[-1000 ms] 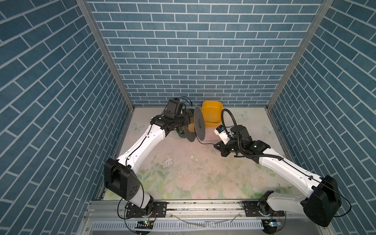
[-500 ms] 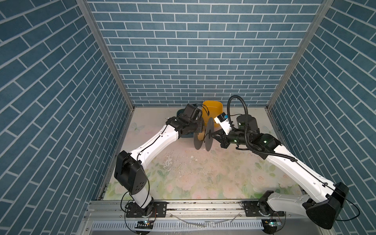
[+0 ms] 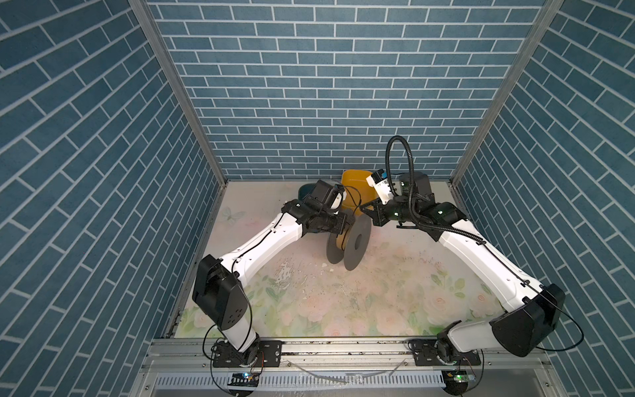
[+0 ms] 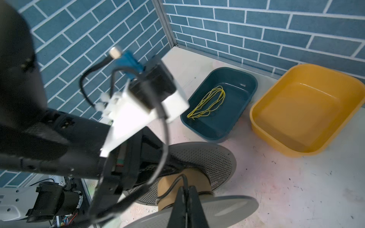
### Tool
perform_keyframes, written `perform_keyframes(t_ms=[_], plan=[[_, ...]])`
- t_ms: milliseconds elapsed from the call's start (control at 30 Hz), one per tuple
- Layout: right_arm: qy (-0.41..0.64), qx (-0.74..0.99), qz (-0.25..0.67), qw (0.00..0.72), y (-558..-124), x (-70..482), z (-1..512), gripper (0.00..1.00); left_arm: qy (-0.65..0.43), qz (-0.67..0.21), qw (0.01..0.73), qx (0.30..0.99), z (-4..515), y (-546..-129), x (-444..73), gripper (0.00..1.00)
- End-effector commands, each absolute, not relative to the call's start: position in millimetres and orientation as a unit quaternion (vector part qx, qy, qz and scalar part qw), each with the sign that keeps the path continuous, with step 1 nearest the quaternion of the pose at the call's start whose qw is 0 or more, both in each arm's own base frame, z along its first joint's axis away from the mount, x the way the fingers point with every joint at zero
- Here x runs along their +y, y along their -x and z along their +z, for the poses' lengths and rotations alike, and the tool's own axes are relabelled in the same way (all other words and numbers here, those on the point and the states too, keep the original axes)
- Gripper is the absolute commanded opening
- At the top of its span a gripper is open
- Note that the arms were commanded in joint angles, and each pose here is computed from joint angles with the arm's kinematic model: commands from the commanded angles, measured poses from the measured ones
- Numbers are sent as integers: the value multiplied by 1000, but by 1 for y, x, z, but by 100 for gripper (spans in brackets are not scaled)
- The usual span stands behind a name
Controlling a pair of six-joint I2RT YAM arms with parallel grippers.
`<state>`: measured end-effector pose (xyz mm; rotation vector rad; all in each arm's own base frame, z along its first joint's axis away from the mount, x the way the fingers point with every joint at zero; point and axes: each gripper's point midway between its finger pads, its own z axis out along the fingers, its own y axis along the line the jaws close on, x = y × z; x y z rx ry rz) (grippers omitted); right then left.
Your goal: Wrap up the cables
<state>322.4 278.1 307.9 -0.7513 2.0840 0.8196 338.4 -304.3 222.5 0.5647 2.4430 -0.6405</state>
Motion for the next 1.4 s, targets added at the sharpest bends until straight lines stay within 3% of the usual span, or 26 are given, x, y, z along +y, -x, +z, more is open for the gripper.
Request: perform_keyframes(t_ms=[0,333,1000,1367], plan=[[314,799,343,380,-322,277,325,0,-253,-281,282,882,249,-321,-313,0],[326,797,385,332,-321,276,296,0,-266,-332,281,860,262,-309,-320,0],[279,792,467,278,-318,250,234,0,-182,-522,263,791,302,-323,-305,0],[275,752,522,293,-328,233,234,0,-169,-564,242,771,304,-327,-308,0]])
